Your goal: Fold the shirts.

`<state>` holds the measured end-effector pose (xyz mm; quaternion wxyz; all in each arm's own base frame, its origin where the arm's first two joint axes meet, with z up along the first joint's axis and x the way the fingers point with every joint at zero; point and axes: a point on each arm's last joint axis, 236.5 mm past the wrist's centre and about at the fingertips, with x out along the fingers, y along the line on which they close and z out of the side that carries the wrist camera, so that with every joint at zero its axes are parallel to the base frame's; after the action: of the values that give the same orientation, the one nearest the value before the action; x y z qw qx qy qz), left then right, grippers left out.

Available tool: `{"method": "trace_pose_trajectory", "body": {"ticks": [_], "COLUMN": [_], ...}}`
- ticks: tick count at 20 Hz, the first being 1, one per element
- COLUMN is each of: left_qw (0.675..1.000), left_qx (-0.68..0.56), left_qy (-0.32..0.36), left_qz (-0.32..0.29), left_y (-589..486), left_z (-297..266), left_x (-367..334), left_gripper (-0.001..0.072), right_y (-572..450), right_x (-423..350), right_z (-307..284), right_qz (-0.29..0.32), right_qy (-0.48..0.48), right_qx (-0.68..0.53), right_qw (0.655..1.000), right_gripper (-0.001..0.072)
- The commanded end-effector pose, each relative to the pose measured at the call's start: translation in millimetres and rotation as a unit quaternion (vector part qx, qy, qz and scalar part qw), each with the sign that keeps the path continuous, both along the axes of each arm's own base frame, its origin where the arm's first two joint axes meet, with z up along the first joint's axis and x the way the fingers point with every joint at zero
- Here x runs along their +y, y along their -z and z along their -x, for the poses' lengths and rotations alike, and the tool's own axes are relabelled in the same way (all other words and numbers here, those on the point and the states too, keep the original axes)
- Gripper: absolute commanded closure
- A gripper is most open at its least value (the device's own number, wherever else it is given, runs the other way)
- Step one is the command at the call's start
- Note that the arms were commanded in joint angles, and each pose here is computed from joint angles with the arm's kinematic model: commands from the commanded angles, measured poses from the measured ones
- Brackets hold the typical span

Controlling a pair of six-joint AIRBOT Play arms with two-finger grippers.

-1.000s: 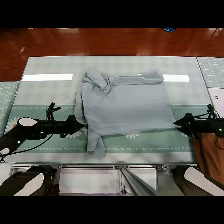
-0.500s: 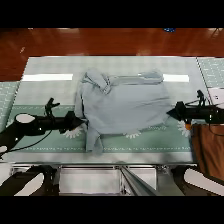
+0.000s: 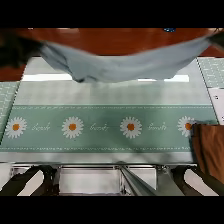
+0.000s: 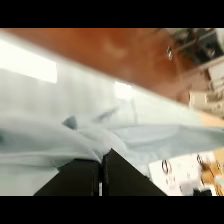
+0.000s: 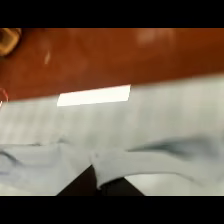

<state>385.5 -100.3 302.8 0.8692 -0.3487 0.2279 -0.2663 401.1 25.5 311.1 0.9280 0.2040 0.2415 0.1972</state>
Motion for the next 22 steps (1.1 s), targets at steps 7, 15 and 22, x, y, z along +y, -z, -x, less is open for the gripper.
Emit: {"method": "trace_pose_trajectory", "body": {"ticks": [7, 15, 22], "left_qw": [0.951, 0.88, 0.896], "left_qx": [-0.209, -0.156, -0.085], "left_qy": [-0.131, -0.263, -0.219], "left_qz": [-0.188, -0.364, -0.378], "left_y": [-190.2, -164.0, -119.2], "left_z": [110.5, 213.2, 225.9], "left_x": [56.2, 108.2, 111.9], "left_gripper": [0.0689, 0.0689, 0.0689], "right_y": [-156.8, -146.0, -102.3], "right_x": [3.6, -0.5, -2.2], "right_z": [137.5, 231.0, 233.2], "right_qz": [0.145, 0.203, 0.19], "right_qy": [0.114, 0.186, 0.178], "right_qx": [-0.18, -0.16, -0.077], "right_qw": [0.966, 0.948, 0.962], "right_gripper": [0.0689, 0.0689, 0.0689]}}
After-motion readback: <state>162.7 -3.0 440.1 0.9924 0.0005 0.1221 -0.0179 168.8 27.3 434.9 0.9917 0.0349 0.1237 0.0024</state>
